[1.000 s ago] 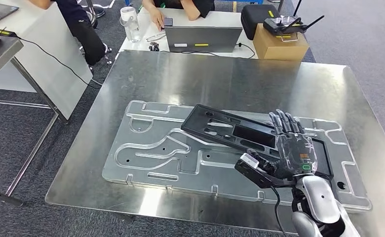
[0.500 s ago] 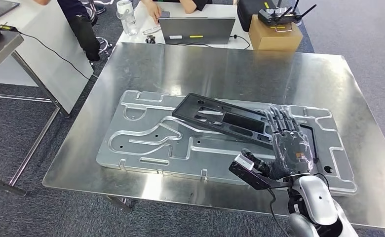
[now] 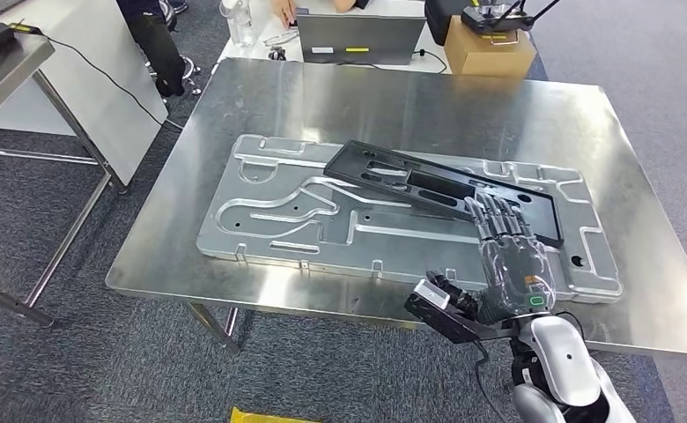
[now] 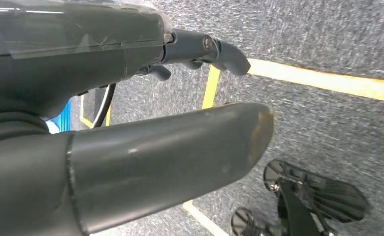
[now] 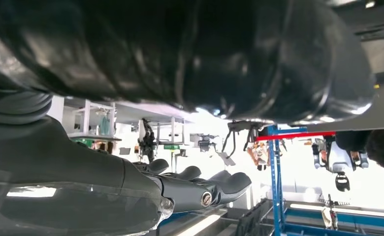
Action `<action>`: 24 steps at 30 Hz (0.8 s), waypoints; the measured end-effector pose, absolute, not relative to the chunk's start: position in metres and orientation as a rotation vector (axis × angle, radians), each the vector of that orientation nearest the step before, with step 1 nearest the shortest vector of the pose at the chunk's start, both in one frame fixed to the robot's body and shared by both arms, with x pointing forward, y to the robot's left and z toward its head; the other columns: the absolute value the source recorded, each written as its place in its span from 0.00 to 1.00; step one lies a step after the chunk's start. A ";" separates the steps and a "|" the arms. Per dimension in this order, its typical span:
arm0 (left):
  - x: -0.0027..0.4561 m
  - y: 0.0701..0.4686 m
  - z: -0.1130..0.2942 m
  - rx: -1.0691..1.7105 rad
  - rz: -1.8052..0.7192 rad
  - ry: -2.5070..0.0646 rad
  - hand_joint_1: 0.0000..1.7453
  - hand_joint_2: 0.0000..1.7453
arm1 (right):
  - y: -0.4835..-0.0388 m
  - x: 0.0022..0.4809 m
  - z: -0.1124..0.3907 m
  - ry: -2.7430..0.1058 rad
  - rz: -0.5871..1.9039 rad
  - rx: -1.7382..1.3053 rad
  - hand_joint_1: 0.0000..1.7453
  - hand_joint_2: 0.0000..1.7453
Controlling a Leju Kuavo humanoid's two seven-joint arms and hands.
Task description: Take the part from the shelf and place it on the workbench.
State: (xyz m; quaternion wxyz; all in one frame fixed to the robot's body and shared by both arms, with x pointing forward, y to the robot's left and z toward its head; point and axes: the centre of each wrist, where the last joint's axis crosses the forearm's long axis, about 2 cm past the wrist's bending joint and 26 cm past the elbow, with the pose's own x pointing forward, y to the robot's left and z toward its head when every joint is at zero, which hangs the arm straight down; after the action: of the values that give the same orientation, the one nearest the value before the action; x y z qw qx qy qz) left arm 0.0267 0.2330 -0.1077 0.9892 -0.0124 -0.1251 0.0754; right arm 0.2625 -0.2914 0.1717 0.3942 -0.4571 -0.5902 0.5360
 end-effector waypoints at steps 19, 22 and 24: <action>0.025 0.232 -0.108 -0.026 0.181 -0.232 0.00 0.00 | -0.300 0.202 0.170 -1.562 1.342 -1.147 0.00 0.00; 0.025 0.231 -0.108 -0.028 0.183 -0.230 0.00 0.00 | -0.303 0.199 0.169 -1.553 1.349 -1.146 0.00 0.00; 0.025 0.230 -0.107 -0.029 0.183 -0.229 0.00 0.00 | -0.303 0.197 0.168 -1.548 1.352 -1.145 0.00 0.00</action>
State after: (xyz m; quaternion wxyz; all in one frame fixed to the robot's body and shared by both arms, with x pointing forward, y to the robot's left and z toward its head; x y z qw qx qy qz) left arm 0.0251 0.2303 -0.1075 0.9891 -0.0144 -0.1143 0.0914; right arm 0.1974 -0.3035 0.1680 0.3843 -0.4494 -0.6073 0.5306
